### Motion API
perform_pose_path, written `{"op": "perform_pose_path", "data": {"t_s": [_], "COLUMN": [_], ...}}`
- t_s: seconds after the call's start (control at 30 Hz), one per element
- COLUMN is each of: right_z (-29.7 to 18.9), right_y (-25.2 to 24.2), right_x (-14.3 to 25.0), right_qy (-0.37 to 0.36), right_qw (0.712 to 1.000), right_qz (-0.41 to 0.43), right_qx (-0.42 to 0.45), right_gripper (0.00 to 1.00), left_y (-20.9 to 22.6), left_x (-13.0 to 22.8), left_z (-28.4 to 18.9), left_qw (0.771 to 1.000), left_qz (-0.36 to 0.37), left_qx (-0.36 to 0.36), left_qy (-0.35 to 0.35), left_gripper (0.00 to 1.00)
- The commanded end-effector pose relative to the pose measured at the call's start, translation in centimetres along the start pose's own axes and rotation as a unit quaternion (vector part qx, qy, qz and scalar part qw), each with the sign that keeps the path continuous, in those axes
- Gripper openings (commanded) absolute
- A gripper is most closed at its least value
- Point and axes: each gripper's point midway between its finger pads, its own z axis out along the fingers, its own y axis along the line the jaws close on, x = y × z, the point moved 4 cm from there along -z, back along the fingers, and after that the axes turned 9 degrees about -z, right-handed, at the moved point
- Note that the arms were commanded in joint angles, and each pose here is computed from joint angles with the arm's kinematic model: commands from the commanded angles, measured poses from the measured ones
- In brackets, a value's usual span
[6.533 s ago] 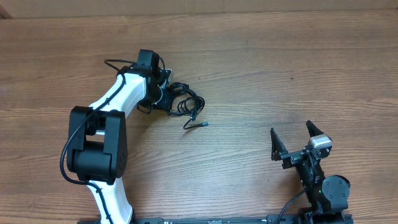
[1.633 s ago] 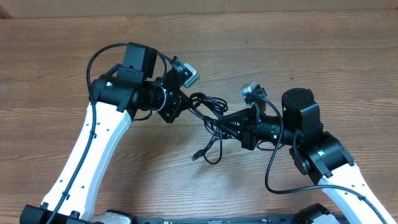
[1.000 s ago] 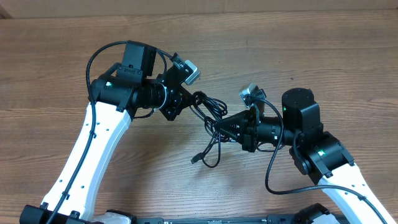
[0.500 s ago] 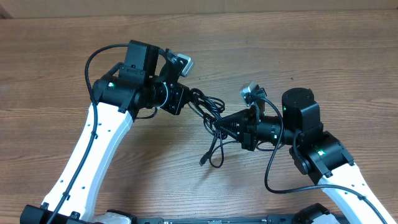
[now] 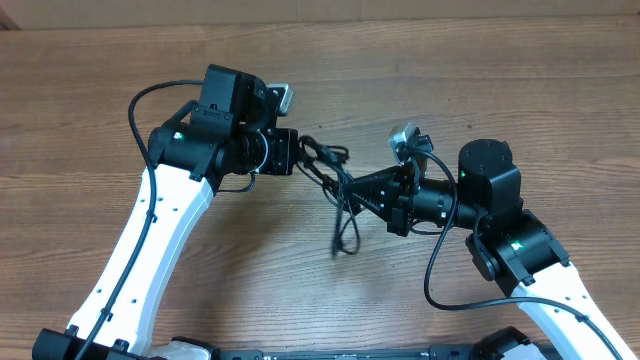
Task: Untangle cables
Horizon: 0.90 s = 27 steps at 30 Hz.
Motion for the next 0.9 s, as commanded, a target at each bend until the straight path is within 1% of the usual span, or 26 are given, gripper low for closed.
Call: {"op": "perform_pose_path", "data": {"t_s": [0.0,0.27,0.4,0.53,0.7,0.8,0.87], "right_z": [-0.5,-0.7,-1.0,-1.4,-1.9,-2.0,-2.1], "right_y": [0.1,-1.4,-2.7,-3.9,-5.3,-5.5,-5.8], "right_x": [-1.4,-1.8,-2.1,-2.0,-0.9,-0.6,-0.4], "right_qy": [-0.024,-0.041,-0.06,-0.075,-0.076,-0.072,-0.076], "right_qw": [0.999,0.994,0.985,0.971,0.948,0.944,0.936], "right_qz": [0.023,0.061,0.098,0.149,0.215,0.225,0.246], "right_qx": [0.025,0.079,0.129,0.171,0.22,0.229,0.239], "right_gripper": [0.04,0.04,0.04,0.04,0.04,0.04,0.04], "left_y": [1.2,2.0,3.0,3.4,3.4,3.4,3.5], "left_x": [-1.2,-1.1,-1.1,-1.1,-1.1,-1.1,-1.2], "left_z": [-0.8,-0.9,-1.1,-1.2,-1.2,-1.2,-1.2], "left_qw": [0.998,0.995,0.989,0.983,0.983,0.983,0.982], "left_qz": [-0.049,-0.061,-0.098,-0.135,-0.137,-0.137,-0.137], "left_qx": [-0.035,-0.065,-0.1,-0.112,-0.111,-0.111,-0.113], "left_qy": [-0.035,-0.039,-0.049,-0.057,-0.059,-0.059,-0.06], "left_gripper": [0.04,0.04,0.04,0.04,0.04,0.04,0.04]}}
